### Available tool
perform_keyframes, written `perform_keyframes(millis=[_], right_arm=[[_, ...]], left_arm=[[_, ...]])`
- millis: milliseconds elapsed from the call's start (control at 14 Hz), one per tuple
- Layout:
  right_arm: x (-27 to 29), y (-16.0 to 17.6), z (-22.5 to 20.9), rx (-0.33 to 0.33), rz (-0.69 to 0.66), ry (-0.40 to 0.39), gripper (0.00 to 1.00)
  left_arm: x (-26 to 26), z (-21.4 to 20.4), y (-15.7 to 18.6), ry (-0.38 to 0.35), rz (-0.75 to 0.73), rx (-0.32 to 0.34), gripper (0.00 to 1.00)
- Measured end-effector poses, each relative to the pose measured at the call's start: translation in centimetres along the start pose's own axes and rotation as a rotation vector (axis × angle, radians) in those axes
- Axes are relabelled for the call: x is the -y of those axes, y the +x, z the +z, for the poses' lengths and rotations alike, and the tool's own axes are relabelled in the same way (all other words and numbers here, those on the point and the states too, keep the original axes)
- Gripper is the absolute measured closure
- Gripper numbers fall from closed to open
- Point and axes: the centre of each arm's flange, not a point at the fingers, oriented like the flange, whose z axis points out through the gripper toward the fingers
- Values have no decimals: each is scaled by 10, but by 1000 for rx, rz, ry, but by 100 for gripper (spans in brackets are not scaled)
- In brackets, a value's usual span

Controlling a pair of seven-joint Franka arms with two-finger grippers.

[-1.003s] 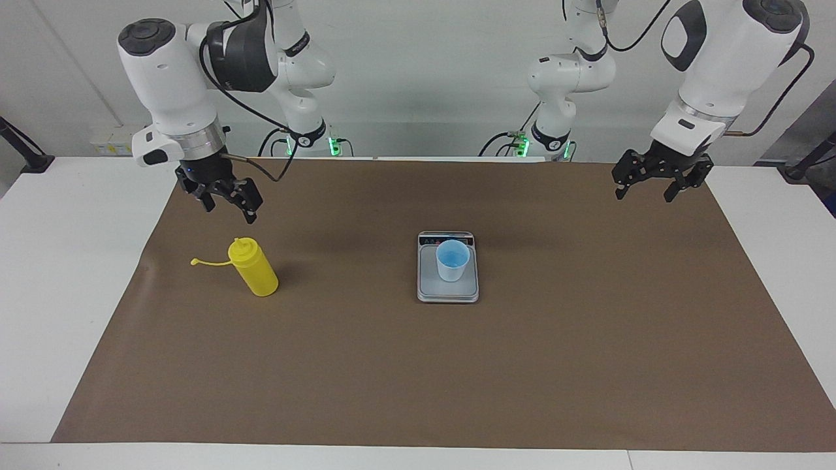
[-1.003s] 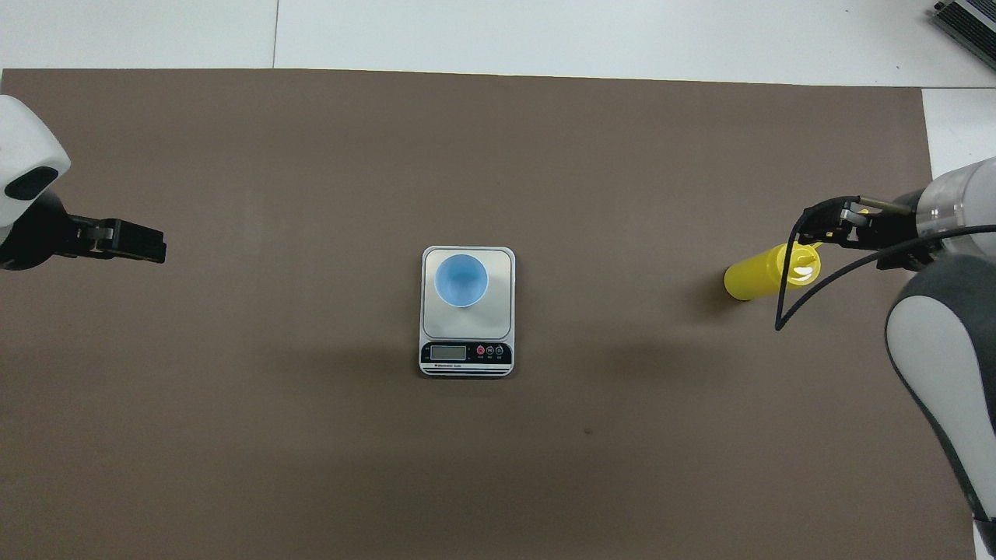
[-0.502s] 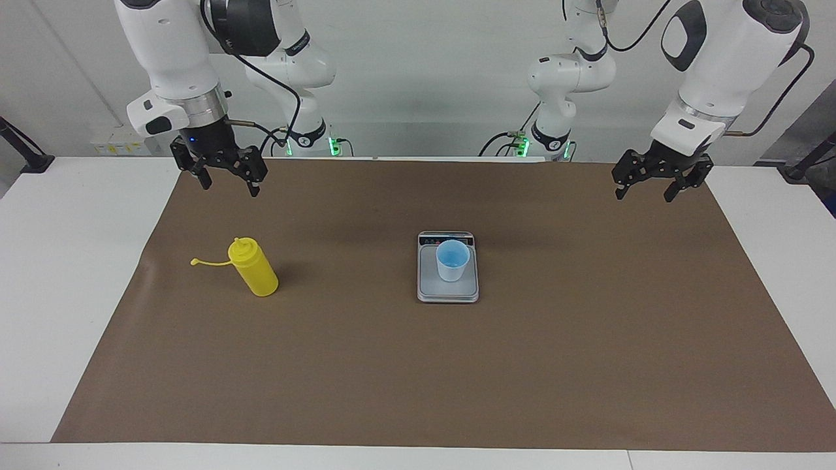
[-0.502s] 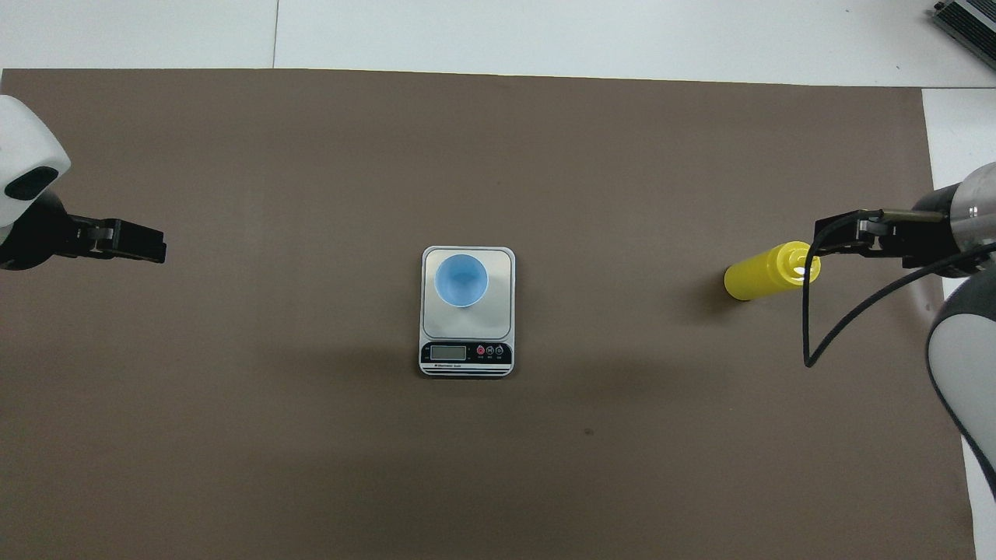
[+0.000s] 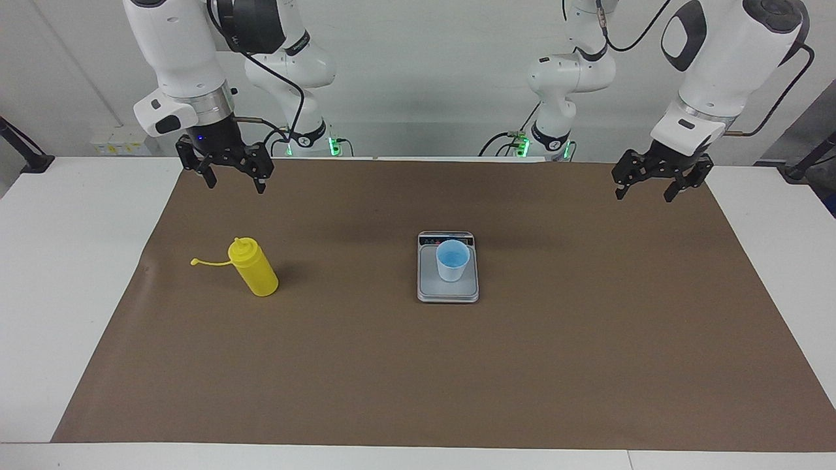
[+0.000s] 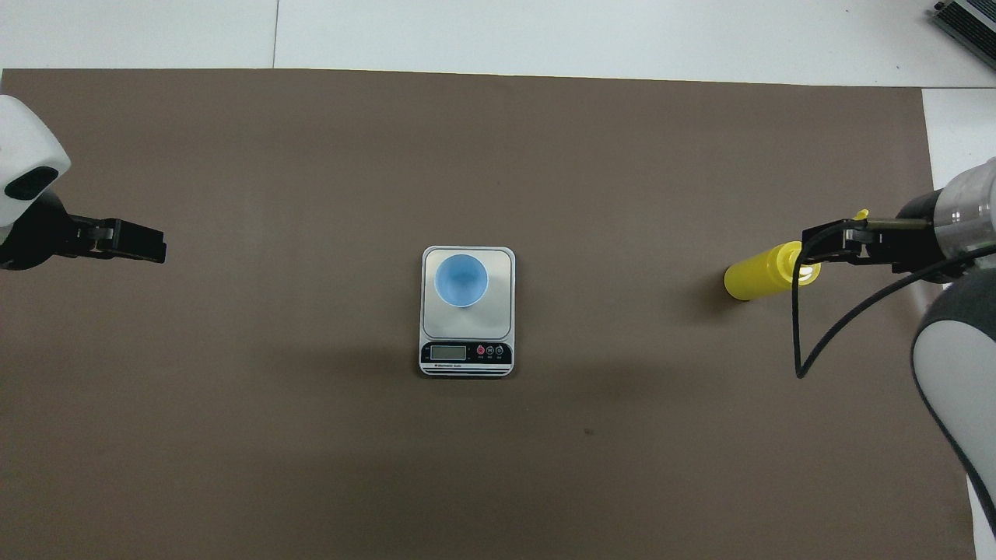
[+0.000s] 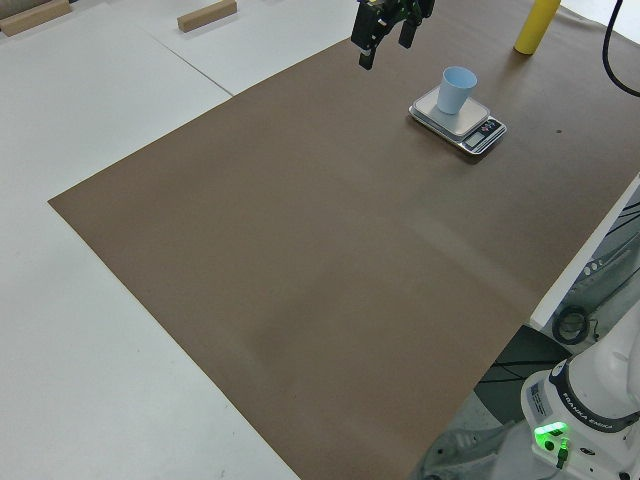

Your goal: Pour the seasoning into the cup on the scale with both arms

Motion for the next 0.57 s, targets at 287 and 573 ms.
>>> perform_keyframes(millis=[287,573], right_arm=[[0,-4,3,33,-49,-4,0],[-1,-5,4,45,-48,-5,0]], left_arm=[[0,0,0,0,0,0,0],[0,0,0,0,0,0,0]])
